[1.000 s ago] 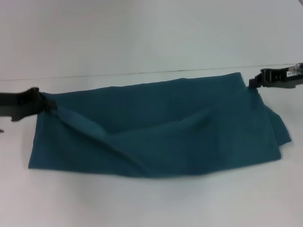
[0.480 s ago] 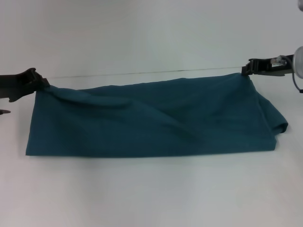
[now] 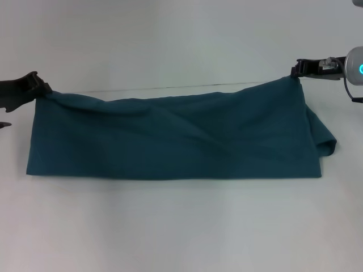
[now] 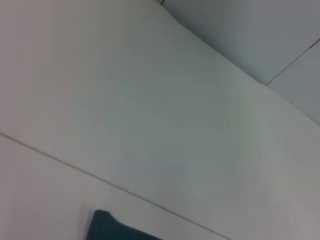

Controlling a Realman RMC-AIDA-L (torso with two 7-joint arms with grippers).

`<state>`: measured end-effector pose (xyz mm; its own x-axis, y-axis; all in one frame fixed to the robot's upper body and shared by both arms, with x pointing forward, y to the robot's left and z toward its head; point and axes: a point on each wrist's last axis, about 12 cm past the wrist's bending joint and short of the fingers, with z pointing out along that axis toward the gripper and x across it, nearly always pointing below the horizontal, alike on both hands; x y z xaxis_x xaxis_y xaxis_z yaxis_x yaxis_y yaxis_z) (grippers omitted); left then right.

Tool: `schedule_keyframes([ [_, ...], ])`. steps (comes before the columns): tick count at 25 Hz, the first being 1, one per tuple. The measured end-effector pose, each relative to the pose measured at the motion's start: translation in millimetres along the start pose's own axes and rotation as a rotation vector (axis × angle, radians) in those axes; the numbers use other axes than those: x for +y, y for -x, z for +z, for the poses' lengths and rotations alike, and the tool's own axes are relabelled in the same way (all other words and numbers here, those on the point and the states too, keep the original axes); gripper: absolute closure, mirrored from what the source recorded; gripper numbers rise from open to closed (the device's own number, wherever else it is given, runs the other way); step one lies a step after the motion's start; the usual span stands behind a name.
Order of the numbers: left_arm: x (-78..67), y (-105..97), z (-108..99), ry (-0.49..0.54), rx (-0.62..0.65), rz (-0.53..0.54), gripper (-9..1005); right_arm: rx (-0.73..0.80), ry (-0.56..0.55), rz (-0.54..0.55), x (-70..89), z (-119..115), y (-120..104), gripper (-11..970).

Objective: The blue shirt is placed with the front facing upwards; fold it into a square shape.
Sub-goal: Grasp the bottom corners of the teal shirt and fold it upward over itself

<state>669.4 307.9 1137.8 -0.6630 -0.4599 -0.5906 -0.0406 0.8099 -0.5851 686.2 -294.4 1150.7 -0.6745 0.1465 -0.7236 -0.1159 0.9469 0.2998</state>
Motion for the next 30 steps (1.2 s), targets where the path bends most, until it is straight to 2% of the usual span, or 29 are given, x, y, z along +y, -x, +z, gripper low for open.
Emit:
schedule_keyframes([
  [12,-6.7,-6,13,0.044,0.002,0.092,970,-0.04,-0.058,-0.038,9.8,17,-3,958],
  [17,-8.8,-10,15,0.062,-0.028,0.173,971,-0.065,-0.077,-0.028,7.8,18,-2,958],
  [22,-5.8,-11,11,0.064,-0.09,0.163,971,-0.087,-0.096,0.012,3.0,16,0,959],
  [30,-8.9,-10,17,0.091,-0.061,0.263,970,-0.114,-0.113,0.0,5.3,18,4,959],
])
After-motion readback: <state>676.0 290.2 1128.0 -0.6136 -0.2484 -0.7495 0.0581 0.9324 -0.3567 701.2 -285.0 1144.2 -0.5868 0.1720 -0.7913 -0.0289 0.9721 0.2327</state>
